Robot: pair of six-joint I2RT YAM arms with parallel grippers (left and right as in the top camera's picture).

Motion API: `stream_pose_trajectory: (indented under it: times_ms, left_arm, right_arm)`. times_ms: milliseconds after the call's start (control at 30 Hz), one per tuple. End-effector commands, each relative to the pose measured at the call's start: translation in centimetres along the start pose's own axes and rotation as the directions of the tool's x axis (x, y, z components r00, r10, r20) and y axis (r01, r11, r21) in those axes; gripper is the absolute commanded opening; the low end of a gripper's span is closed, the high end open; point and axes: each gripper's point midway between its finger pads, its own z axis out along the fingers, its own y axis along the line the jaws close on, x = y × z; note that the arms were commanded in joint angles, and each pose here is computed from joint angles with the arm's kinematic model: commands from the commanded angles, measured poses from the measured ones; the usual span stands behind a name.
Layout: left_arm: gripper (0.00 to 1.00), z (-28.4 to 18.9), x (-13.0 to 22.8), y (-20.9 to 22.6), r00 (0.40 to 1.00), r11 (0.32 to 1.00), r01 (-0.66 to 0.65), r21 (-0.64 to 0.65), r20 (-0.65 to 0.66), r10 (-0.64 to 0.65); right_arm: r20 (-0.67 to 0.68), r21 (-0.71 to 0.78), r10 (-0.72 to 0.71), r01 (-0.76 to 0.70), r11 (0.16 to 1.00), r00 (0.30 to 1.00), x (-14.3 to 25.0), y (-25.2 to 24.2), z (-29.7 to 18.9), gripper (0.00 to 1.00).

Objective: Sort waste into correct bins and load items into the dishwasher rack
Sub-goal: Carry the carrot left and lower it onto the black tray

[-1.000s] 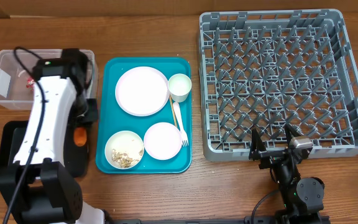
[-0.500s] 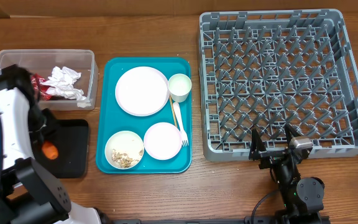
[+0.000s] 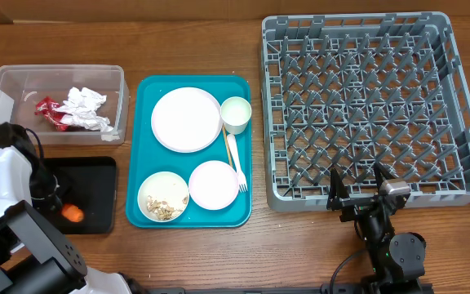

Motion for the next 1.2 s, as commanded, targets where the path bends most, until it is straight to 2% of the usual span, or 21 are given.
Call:
stream_pose_trajectory:
  times_ms: [0,133,300,433,933,1167]
  left_arm:
    - [0.04,-0.2,-0.2,-0.4,0.999,0.999,0.032,0.032,0.014,-0.032]
    - [0.13,-0.2,-0.4,-0.4,0.999,0.999,0.033,0.036,0.022,-0.033]
    - [0.16,-0.2,-0.9,0.1,0.998,1.000,0.031,0.003,0.046,-0.031]
    - [0.28,-0.2,-1.2,0.8,0.997,0.999,0.034,-0.034,0.067,-0.032]
    - [0.31,0.7,-1.3,1.0,0.982,0.985,0.173,-0.017,0.074,-0.172]
    - [0.30,2.0,-1.4,0.8,0.978,0.983,0.186,-0.004,0.095,-0.185]
  right_arm:
    - [0.005,-0.003,-0.004,0.004,1.000,1.000,0.1,0.0,0.0,1.00]
    - [0.005,-0.003,-0.004,0.004,1.000,1.000,0.1,0.0,0.0,1.00]
    - [0.005,-0.003,-0.004,0.004,1.000,1.000,0.1,0.0,0.0,1.00]
    - [0.005,-0.003,-0.004,0.004,1.000,1.000,0.1,0.0,0.0,1.00]
    - [0.005,-0.003,-0.004,0.004,1.000,1.000,0.1,0.0,0.0,1.00]
    - [0.005,-0.003,-0.004,0.004,1.000,1.000,0.1,0.0,0.0,1.00]
